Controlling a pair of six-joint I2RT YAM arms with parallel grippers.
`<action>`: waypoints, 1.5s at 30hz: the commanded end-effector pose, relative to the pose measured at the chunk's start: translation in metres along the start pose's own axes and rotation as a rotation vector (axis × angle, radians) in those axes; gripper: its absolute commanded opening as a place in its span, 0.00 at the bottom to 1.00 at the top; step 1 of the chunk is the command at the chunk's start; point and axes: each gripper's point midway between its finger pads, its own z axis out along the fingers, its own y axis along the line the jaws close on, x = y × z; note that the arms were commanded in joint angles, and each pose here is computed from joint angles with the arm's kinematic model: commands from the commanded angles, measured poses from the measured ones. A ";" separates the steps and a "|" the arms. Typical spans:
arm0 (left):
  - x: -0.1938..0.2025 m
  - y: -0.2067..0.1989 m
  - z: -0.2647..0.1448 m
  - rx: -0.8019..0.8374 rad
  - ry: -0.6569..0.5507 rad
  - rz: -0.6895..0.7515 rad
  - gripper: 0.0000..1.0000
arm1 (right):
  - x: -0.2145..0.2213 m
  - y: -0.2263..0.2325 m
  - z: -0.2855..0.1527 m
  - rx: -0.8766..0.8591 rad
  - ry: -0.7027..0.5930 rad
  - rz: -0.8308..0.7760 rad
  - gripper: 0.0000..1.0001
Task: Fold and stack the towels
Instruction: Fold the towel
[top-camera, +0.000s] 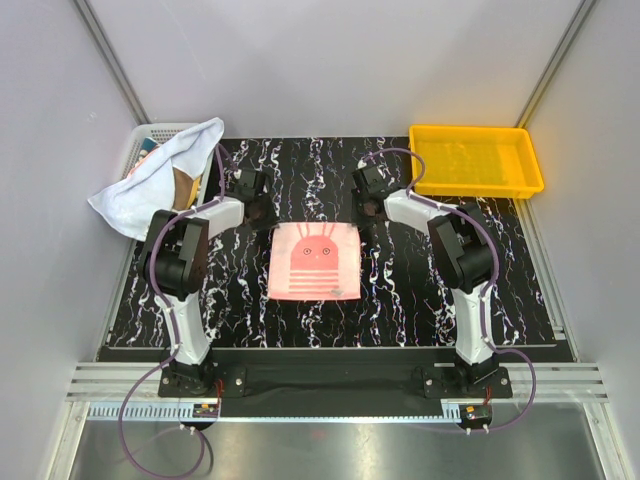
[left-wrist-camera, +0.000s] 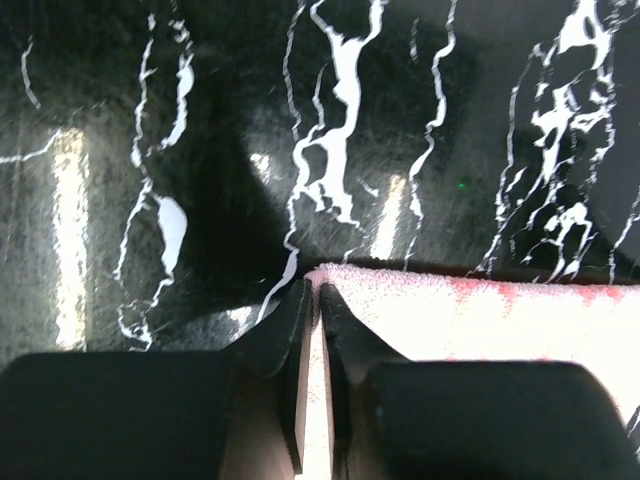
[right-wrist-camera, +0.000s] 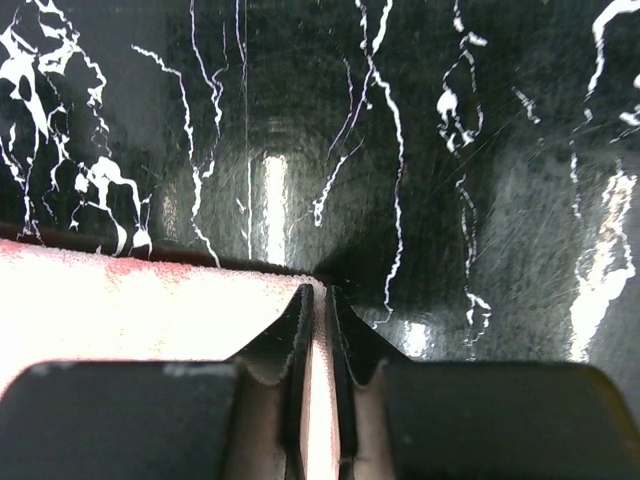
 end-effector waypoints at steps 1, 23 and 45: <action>-0.025 -0.018 0.001 0.073 -0.081 0.001 0.09 | -0.024 0.004 -0.003 0.016 -0.060 -0.034 0.12; -0.068 -0.032 -0.064 0.181 -0.300 -0.049 0.00 | -0.074 0.010 -0.076 -0.098 -0.267 0.019 0.09; 0.004 -0.003 -0.089 0.155 -0.288 -0.056 0.00 | 0.008 0.019 -0.102 -0.187 -0.196 0.036 0.09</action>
